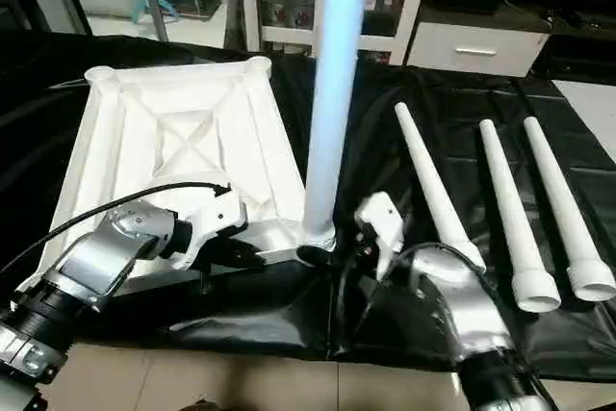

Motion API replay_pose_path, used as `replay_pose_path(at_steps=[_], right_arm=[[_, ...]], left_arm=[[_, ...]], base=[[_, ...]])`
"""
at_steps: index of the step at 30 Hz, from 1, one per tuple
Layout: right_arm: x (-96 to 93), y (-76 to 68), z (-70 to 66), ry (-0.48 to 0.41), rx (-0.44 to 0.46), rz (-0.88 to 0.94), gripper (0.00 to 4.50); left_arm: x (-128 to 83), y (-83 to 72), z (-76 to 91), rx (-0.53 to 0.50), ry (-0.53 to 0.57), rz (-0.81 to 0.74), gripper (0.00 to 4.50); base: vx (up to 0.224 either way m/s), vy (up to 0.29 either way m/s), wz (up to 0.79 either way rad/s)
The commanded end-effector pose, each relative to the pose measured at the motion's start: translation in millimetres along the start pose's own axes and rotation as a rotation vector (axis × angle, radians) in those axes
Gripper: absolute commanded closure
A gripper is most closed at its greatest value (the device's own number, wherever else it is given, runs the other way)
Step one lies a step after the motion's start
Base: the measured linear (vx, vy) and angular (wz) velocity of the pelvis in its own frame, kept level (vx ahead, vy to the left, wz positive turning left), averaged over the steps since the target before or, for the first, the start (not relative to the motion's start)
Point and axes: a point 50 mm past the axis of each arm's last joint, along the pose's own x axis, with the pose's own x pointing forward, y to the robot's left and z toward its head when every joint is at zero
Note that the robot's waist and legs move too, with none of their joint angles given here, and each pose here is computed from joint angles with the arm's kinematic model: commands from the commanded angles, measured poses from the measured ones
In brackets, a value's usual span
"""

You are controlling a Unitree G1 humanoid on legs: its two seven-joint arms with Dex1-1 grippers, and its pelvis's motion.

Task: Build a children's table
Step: Rotate leg to tighten

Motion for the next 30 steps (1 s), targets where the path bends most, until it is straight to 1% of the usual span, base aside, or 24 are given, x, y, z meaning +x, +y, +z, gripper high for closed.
replay_pose_path(at_steps=[1, 3, 4, 7, 9, 10, 11, 12, 13, 16, 21, 24, 25, 26, 27, 30], right_arm=[[0.8, -2.4, -0.8, 0.015, -0.013, -0.01, 0.56], [2.0, -2.6, -1.4, 0.017, -0.011, -0.008, 0.56], [2.4, -2.6, -1.6, 0.018, -0.011, -0.007, 0.73], [3.3, -2.2, -2.5, 0.013, 0.004, 0.007, 1.04], [3.5, -2.1, -2.6, 0.011, 0.006, 0.011, 1.04], [3.6, -2.1, -2.6, 0.011, 0.006, 0.011, 1.17], [3.8, -2.3, -2.6, 0.01, 0.005, 0.011, 1.17], [3.8, -2.3, -2.6, 0.008, 0.006, 0.013, 1.37], [4.0, -2.4, -2.5, 0.005, 0.005, 0.014, 1.37], [4.1, -2.1, -2.2, -0.002, 0.004, 0.02, 1.61], [3.6, -0.6, -3.6, -0.001, 0.004, 0.034, 1.73], [4.0, -0.8, -7.1, 0.002, 0.012, 0.016, 1.76], [4.6, -1.5, -8.6, 0.003, 0.017, 0.002, 1.76], [8.1, -6.2, -14.1, 0.007, 0.044, -0.089, 1.76], [9.4, -6.9, -15.7, 0.004, 0.051, -0.113, 1.76], [18.6, -9.0, -26.4, 0.011, 0.106, -0.253, 1.76]], left_arm=[[12, -14.2, -4.3, 0.017, 0.036, -0.117, 4.5], [13, -14.6, -4.6, 0.02, 0.039, -0.12, 4.5], [13, -14.8, -4.6, 0.021, 0.04, -0.121, 4.5], [13, -15.8, -4.3, 0.022, 0.041, -0.126, 4.5], [13, -16.0, -4.4, 0.022, 0.041, -0.126, 4.5], [13, -16.1, -4.4, 0.022, 0.042, -0.127, 4.5], [13, -16.2, -4.4, 0.022, 0.042, -0.128, 4.5], [13, -16.3, -4.3, 0.021, 0.041, -0.129, 4.5], [13, -16.4, -4.3, 0.022, 0.041, -0.131, 4.5], [13, -16.8, -4.5, 0.022, 0.043, -0.136, 4.5], [13, -16.1, -4.3, 0.023, 0.046, -0.136, 4.5], [13, -15.3, -4.2, 0.021, 0.046, -0.13, 4.5], [13, -14.9, -4.1, 0.019, 0.046, -0.126, 4.5], [14, -13.5, -4.0, 0.012, 0.045, -0.107, 4.5], [15, -12.8, -3.9, 0.009, 0.044, -0.096, 4.5], [22, -4.8, -0.9, -0.014, 0.025, 0.012, 4.5]], base=[[0.0, 0.0, 0.0], [0.0, 0.0, 0.0], [0.0, 0.0, 0.0], [0.0, 0.0, 0.0], [0.0, 0.0, 0.0], [0.0, 0.0, 0.0], [0.0, 0.0, 0.0], [0.0, 0.0, 0.0], [0.0, 0.0, 0.0], [0.0, 0.0, 0.0], [0.0, 0.0, 0.0], [0.0, 0.0, 0.0], [0.0, 0.0, 0.0], [0.0, 0.0, 0.0], [0.0, 0.0, 0.0], [-0.02, -0.001, -0.01]])
